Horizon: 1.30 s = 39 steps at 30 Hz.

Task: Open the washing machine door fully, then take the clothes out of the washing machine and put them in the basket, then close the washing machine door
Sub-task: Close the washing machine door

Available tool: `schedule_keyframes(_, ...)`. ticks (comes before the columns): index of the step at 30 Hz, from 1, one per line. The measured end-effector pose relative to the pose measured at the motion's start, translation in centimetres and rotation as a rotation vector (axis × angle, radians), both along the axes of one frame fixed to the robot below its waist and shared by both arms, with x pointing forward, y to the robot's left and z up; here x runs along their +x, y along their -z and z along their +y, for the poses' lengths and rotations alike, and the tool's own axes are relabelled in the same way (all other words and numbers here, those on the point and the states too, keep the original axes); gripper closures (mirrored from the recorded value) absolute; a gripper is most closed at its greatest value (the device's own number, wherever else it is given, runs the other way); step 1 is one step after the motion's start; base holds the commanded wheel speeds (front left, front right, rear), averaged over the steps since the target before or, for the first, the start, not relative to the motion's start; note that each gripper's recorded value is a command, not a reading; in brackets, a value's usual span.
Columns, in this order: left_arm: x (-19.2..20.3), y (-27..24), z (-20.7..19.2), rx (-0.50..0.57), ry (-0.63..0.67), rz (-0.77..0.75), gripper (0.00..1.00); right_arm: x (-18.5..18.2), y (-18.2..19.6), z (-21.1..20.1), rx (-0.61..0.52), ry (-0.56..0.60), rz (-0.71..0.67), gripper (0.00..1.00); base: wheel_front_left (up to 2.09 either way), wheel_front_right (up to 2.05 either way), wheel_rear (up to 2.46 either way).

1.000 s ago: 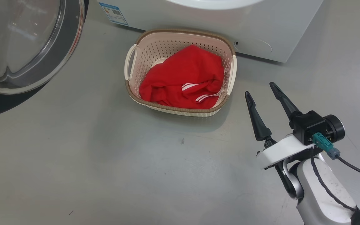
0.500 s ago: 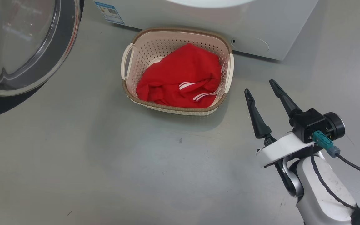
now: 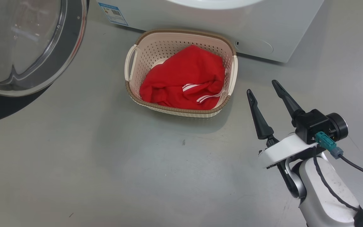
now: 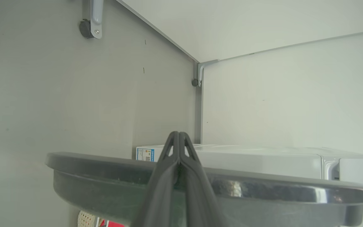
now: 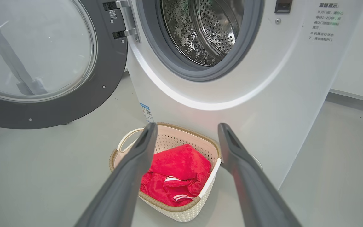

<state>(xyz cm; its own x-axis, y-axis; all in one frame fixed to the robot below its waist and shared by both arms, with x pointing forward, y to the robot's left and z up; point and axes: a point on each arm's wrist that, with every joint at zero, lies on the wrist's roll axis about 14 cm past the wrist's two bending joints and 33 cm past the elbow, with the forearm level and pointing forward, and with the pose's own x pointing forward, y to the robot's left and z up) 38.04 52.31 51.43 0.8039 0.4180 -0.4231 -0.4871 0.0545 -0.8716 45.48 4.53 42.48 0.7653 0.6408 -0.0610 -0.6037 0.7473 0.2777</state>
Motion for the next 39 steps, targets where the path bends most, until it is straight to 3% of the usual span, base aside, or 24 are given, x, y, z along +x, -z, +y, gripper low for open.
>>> schedule_keyframes(11,-0.2,0.1,-1.0,-0.005,0.094,0.012,1.00,-0.1,-0.4,0.2,0.003,-0.005,-0.010,0.00,0.00,0.00,0.00)
schedule_keyframes(29,0.0,0.8,-2.6,-0.064,0.131,-0.041,1.00,-0.2,-0.4,0.4,-0.007,-0.013,-0.012,0.00,0.00,0.00,0.00)
schedule_keyframes(39,-0.1,1.7,-6.2,-0.129,0.311,-0.020,1.00,-0.6,-1.7,0.7,0.003,-0.015,-0.039,0.00,0.00,0.00,0.00)
